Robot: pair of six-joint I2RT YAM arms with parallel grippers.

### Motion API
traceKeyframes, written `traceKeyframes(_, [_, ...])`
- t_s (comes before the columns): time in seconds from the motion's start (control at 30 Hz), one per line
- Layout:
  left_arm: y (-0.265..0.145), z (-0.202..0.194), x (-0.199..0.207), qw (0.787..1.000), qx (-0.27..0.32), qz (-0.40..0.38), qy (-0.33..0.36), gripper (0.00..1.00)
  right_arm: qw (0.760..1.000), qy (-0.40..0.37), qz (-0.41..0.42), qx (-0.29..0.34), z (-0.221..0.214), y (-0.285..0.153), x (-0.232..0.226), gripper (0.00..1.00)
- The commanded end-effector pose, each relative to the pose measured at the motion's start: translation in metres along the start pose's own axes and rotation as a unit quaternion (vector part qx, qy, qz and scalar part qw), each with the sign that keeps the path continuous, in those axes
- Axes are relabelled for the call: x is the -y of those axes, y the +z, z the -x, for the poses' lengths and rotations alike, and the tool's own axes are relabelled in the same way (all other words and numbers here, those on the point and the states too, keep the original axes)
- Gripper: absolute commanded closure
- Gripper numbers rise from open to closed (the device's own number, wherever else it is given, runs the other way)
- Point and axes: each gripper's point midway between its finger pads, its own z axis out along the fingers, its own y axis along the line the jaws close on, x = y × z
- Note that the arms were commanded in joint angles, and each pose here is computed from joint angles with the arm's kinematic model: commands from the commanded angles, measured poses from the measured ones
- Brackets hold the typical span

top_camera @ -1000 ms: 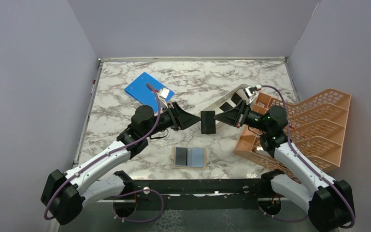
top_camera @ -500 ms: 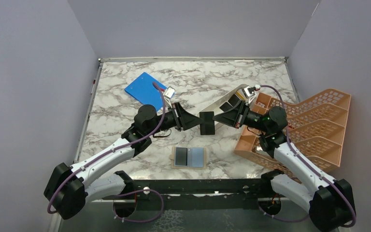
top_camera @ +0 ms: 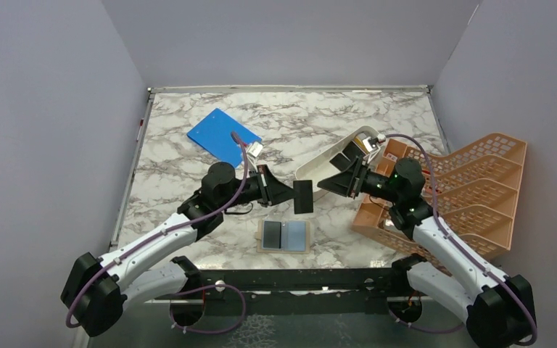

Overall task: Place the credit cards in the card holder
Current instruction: Pick up the credit card from the storage box, then insert the credit card into the card holder.

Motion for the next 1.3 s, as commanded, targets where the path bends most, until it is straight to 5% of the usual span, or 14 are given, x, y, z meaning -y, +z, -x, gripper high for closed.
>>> traceKeyframes(0.0, [-0.019,-0.027,-0.052,0.992,-0.043,0.119,0.015,1.0,0.996,-0.029,-0.083,-0.015,-0.018,-0.011,0.036,0.54])
traceKeyframes(0.27, [-0.038,-0.083,-0.121,0.97,-0.112,0.215,-0.028,1.0,0.976,-0.036,-0.205,-0.067,-0.049,-0.024,0.09,0.57])
traceKeyframes(0.6, [-0.049,-0.097,-0.163,0.948,-0.126,0.29,-0.026,1.0,0.956,-0.02,-0.264,-0.127,-0.112,-0.003,0.119,0.6])
traceKeyframes(1.27, [-0.046,-0.12,-0.179,0.952,-0.139,0.268,-0.051,1.0,0.94,-0.004,-0.296,-0.168,-0.167,0.008,0.151,0.69])
